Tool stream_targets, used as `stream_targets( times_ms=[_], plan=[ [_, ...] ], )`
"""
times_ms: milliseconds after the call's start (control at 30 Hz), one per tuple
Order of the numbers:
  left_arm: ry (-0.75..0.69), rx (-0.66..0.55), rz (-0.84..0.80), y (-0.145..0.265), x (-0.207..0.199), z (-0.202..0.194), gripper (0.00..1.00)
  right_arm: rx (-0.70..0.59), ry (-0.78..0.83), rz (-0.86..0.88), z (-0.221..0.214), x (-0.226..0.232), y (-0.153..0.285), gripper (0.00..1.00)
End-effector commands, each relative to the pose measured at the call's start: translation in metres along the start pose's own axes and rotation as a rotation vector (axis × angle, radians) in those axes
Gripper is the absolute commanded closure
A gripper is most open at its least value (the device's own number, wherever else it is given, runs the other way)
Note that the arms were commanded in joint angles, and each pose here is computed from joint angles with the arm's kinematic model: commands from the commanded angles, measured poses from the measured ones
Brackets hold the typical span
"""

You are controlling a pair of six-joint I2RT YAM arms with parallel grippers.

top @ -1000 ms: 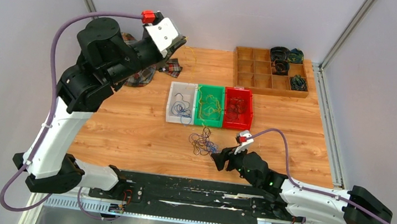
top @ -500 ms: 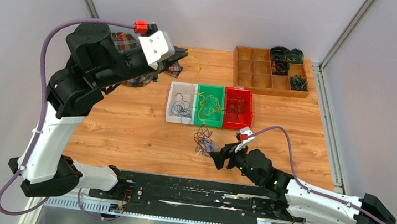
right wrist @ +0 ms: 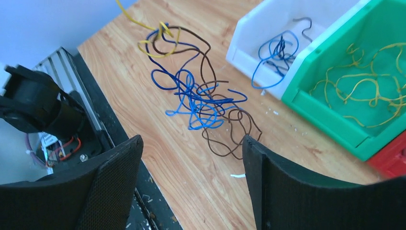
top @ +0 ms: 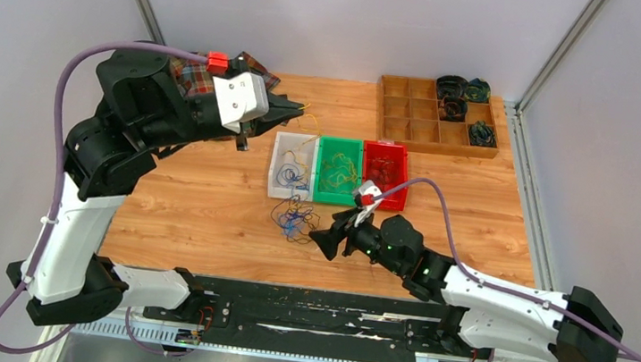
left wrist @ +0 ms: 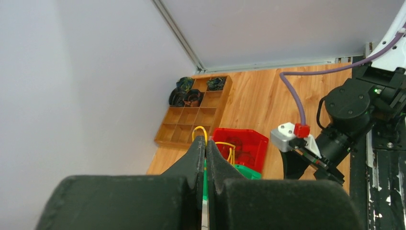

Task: Untangle the cables

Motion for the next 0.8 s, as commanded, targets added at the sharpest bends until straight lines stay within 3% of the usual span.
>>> stream_targets(
  times_ms=[0,333,433,533,600,767],
  plan=[
    [-0.019,-0.020,-0.016,0.009,-0.006,0.006,1.00,-0.026,0.009,0.063,0.007,0.010,-0.013,0.25],
    [-0.019,-0.022,-0.021,0.011,-0.008,0.006,1.00,-0.031,0.025,0.023,0.011,0.009,-0.038,0.28],
    [-0.019,-0.027,-0.019,0.012,-0.008,0.008,1.00,-0.019,0.025,0.023,0.010,0.010,-0.046,0.39],
    [-0.031,-0.032,-0.009,0.013,-0.007,0.010,1.00,0.010,0.007,0.036,0.002,0.012,-0.048,0.61],
    [-0.045,-0.035,0.002,0.015,-0.006,0.012,1.00,0.034,-0.010,0.034,-0.007,0.012,-0.045,0.70],
    [-0.072,-0.047,0.028,0.018,-0.003,0.018,1.00,0.058,-0.058,-0.004,-0.034,0.006,-0.027,0.69]
  ],
)
Point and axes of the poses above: each gripper's point midway between its finger pads, its own y axis back along the fingers, its own x axis along the line the jaws close on, z = x × y, the point moved 8 cm from there along y, back along the fingers, and after that the axes turned 13 degrees about y, right-handed, at the moved point
